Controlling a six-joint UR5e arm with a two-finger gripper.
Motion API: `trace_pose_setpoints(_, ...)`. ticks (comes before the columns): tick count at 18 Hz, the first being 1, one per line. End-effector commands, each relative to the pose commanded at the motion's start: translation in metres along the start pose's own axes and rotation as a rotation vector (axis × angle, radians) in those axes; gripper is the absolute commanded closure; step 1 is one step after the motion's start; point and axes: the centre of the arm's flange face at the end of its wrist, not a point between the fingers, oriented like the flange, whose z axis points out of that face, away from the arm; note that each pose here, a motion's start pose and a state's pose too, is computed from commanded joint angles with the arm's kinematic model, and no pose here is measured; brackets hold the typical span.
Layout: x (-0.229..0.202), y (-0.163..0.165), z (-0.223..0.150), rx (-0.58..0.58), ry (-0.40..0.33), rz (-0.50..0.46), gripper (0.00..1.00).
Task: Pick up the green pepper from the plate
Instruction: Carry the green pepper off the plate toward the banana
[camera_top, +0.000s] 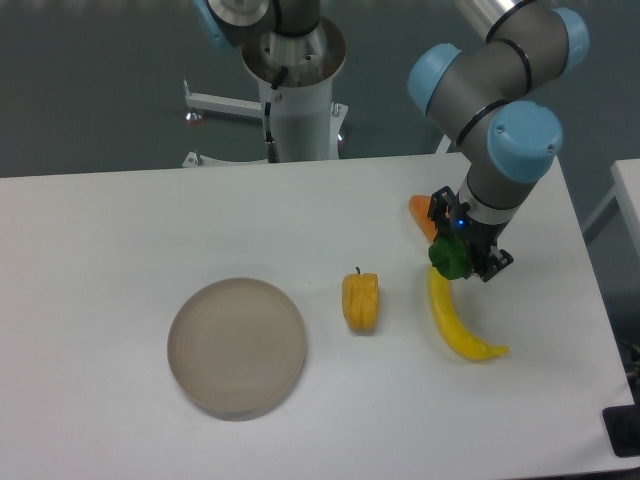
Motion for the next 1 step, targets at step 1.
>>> trace_pose_setpoints(1, 0.0004, 0.0, -0.001, 0.0, -0.002, -0.001, 0.94)
